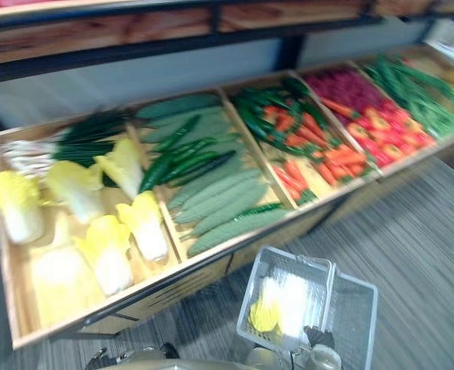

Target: Pick vegetable in the basket

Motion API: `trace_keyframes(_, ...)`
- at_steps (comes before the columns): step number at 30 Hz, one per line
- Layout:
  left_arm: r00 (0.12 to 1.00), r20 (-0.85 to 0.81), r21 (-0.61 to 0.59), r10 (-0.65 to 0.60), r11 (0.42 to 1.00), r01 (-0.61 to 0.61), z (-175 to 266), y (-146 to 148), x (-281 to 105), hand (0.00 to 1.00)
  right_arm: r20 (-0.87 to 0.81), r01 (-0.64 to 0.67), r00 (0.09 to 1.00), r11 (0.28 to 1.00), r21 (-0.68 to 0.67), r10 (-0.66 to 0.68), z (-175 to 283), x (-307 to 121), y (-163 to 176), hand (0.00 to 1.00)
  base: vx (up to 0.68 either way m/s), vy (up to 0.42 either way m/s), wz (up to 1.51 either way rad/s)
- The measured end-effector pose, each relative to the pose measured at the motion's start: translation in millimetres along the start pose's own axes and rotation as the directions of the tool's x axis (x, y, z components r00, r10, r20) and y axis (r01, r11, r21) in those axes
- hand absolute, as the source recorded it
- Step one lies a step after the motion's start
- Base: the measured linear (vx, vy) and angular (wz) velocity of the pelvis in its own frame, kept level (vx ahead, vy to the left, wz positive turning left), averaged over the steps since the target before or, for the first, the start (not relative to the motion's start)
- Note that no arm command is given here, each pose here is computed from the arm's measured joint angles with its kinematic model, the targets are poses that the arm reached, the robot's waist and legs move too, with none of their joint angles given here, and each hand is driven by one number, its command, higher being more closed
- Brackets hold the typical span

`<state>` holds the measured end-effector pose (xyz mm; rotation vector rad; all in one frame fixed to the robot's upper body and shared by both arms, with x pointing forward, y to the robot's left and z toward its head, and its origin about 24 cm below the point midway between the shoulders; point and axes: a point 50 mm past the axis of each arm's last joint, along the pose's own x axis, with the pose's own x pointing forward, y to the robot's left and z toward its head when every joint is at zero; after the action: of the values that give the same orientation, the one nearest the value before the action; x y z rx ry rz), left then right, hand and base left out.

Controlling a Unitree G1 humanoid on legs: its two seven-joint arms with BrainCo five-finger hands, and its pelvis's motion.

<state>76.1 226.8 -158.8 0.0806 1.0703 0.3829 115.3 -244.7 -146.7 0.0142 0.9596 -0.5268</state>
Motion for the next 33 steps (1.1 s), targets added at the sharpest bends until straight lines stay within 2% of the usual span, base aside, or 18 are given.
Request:
trace_keyframes(4,1.000,0.020,0.004,0.001,1.000,-0.001,4.7,1.6,0.7,0.00,-0.019,-0.056,0.998,0.997,-0.061,0.055,0.8,0.8,12.7,1.00,-0.10,0.131,-1.97)
trace_keyframes(9,1.000,0.029,-0.001,-0.005,1.000,0.005,9.4,0.0,2.2,0.00,-0.031,-0.052,0.998,0.997,-0.059,0.050,-0.2,1.4,10.7,1.00,-0.07,-0.118,-1.49)
trace_keyframes(13,1.000,-0.013,-0.004,-0.027,1.000,0.027,2.9,-10.7,1.6,0.00,-0.071,-0.012,0.997,0.997,-0.079,0.007,-11.3,0.6,-7.6,1.00,-0.15,-0.286,-0.78)
trace_keyframes(16,1.000,-0.022,-0.035,-0.009,0.999,0.009,2.1,-7.6,2.1,0.00,-0.091,0.000,0.996,0.997,-0.080,-0.007,-18.4,-1.3,-11.8,1.00,-0.07,-0.171,-0.45)
trace_keyframes(20,1.000,0.021,-0.082,0.017,0.997,-0.015,11.2,-5.2,2.7,0.00,-0.083,-0.004,0.996,0.995,-0.100,-0.005,-17.0,-1.0,-11.2,1.00,0.01,-0.131,-0.99)
trace_keyframes(23,0.998,0.069,-0.059,-0.008,0.998,0.012,19.5,-18.0,1.4,0.00,-0.030,0.002,1.000,0.986,-0.165,-0.007,0.2,4.4,-17.3,1.00,-0.01,0.117,-1.20)
trace_keyframes(29,0.993,0.111,-0.015,-0.024,1.000,0.026,27.1,-17.4,2.2,0.00,-0.038,-0.050,0.998,0.989,-0.138,0.045,-9.6,-1.0,3.6,1.00,0.07,0.146,-0.62)
trace_keyframes(33,0.995,0.103,-0.007,-0.013,1.000,0.014,24.0,-12.7,2.4,0.00,-0.020,-0.036,0.999,0.995,-0.088,0.035,-10.0,-2.4,2.7,1.00,0.01,0.118,-0.22)
